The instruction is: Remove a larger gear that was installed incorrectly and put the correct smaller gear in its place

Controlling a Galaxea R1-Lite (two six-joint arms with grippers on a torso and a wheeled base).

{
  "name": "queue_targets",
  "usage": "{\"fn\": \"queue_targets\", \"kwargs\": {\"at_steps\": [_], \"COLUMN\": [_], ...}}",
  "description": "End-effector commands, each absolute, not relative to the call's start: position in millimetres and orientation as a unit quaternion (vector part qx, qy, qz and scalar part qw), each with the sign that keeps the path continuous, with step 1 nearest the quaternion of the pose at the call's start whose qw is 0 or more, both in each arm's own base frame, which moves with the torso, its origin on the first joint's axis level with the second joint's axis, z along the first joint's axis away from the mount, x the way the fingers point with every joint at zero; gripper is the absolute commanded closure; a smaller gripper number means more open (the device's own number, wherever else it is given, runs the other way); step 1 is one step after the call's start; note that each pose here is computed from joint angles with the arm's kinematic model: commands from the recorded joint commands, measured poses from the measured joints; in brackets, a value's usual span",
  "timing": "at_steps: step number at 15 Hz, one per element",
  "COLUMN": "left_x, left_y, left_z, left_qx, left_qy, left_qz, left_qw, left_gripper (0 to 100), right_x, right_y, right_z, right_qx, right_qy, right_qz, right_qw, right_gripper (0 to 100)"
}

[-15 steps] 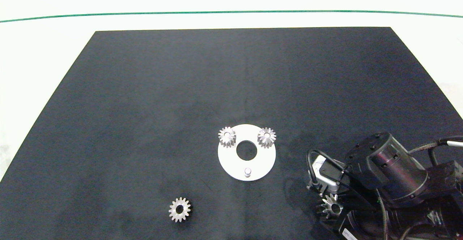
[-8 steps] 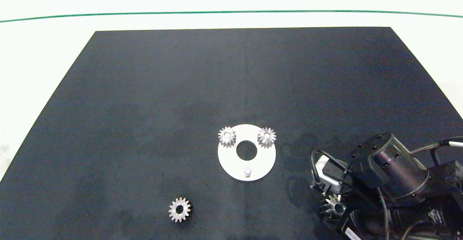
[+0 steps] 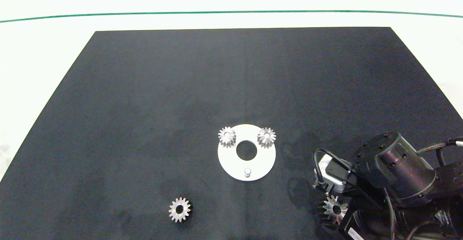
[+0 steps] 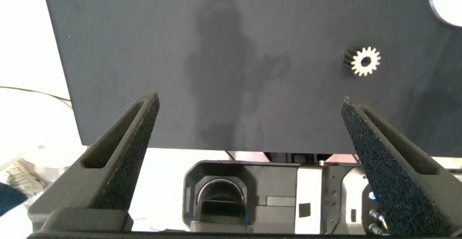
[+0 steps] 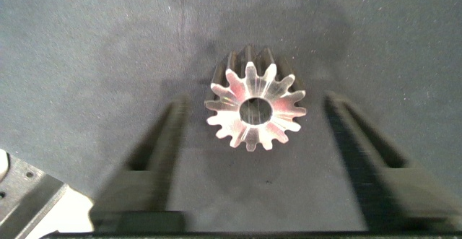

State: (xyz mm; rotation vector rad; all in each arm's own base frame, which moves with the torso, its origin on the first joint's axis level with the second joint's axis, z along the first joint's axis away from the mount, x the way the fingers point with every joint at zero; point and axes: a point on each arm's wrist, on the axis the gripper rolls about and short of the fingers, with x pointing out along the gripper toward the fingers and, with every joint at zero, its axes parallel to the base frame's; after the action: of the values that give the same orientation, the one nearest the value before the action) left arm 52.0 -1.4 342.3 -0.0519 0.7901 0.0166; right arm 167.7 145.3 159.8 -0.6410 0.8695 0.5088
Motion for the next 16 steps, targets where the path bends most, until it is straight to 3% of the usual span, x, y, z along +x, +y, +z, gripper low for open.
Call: {"fn": "queue_targets", "kwargs": {"at_steps": [1,3,4,6,10,11,13,16], "left_x": [52.5,56.7,63.6,76.4,96.2,106.7,122.1,144.9], "left_y": [-1.4,-1.5,-1.9,-2.5,-13.7,-21.5,-35.2,-42.9], "left_z": [341.1,339.0,335.9,328.4,313.5,300.6,282.8,261.9], "left_qx": [-0.025,-0.025,-0.024,-0.023,-0.004,0.012,0.029,0.029], "left_qy": [0.391,0.399,0.407,0.417,0.435,0.457,0.462,0.468], "left_qz": [0.009,0.009,0.009,0.008,-0.039,-0.062,-0.095,-0.094], "left_qw": [0.920,0.916,0.913,0.909,0.899,0.887,0.881,0.878], "left_gripper": [0,0,0,0,0,0,0,0], "right_x": [164.6,155.4,152.7,162.0,185.3,191.9,200.9,206.1], "right_y": [142.6,134.2,125.5,104.3,65.8,49.5,37.4,31.2], "right_z": [172.5,192.7,210.2,231.6,262.0,272.2,278.6,285.2], "right_qx": [-0.287,-0.267,-0.232,-0.201,-0.132,-0.116,-0.089,-0.067], "right_qy": [0.386,0.352,0.331,0.340,0.389,0.406,0.419,0.421], "right_qz": [0.240,0.240,0.224,0.169,0.049,0.008,-0.031,-0.050], "right_qw": [0.843,0.864,0.887,0.903,0.910,0.907,0.903,0.903], "right_gripper": [0,0,0,0,0,0,0,0]}}
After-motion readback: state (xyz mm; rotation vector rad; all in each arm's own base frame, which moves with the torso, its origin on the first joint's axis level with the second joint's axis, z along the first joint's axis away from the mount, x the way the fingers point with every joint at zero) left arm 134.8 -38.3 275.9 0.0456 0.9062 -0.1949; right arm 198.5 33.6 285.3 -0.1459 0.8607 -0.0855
